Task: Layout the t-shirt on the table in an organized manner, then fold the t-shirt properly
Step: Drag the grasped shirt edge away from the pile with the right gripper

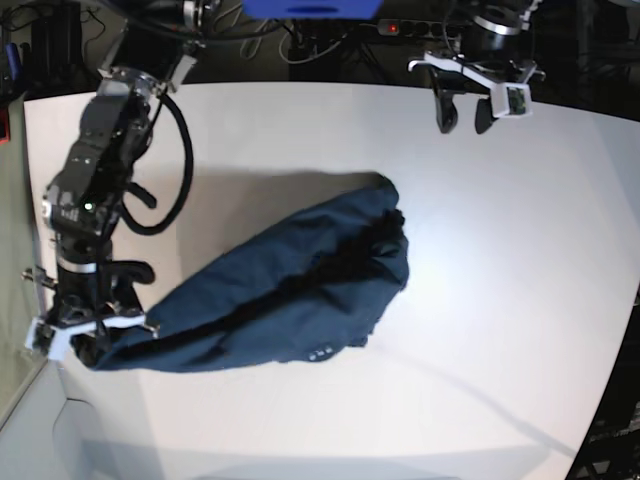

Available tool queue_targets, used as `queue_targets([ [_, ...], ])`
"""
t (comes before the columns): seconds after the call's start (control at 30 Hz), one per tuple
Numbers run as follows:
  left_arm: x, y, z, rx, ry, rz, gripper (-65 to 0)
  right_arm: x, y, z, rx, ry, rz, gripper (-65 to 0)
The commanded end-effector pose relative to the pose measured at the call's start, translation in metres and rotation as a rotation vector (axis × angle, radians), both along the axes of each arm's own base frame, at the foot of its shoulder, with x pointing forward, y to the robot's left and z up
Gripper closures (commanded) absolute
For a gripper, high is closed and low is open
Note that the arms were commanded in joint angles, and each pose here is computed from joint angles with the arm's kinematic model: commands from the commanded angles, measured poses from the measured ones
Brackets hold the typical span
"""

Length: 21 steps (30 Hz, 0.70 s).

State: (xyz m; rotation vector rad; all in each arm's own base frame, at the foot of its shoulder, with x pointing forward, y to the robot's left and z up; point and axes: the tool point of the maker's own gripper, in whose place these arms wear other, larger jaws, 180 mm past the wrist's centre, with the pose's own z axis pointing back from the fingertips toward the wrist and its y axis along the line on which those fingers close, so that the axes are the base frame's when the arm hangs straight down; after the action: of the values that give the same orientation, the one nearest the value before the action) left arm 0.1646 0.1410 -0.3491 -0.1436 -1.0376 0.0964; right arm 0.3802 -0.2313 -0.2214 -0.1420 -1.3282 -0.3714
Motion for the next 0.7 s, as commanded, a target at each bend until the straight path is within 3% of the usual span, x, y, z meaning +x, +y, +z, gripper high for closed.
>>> queue_targets([
  [0.0,0.005,-0.001,0.011,-0.007,-0.043,0.002,-30.6,0.005,-0.005,0.002,0.009,-0.017,-0.009,0.0],
  [0.1,0.012,-0.004,0.015,-0.012,-0.068,-0.004,-30.6,0.005,-0.028,-0.041,0.028,0.097,-0.046,-2.8],
  [0.27,0.029,-0.021,0.025,-0.039,-0.119,-0.044,-30.6,-0.011,-0.044,-0.093,0.037,0.24,-0.065,-22.3],
  [0.43,0.056,-0.024,0.04,-0.045,-0.195,-0.045,-30.6,-0.036,-0.046,-0.097,0.003,0.262,-0.067,-40.9],
  [0.6,0.094,-0.022,0.067,-0.043,-0.312,-0.039,-30.6,-0.055,-0.038,-0.091,0.01,0.24,-0.057,-43.7],
  [0.67,0.106,-0.022,0.066,-0.037,-0.304,-0.045,-30.6,-0.063,-0.035,-0.088,0.027,0.226,-0.048,-43.7],
])
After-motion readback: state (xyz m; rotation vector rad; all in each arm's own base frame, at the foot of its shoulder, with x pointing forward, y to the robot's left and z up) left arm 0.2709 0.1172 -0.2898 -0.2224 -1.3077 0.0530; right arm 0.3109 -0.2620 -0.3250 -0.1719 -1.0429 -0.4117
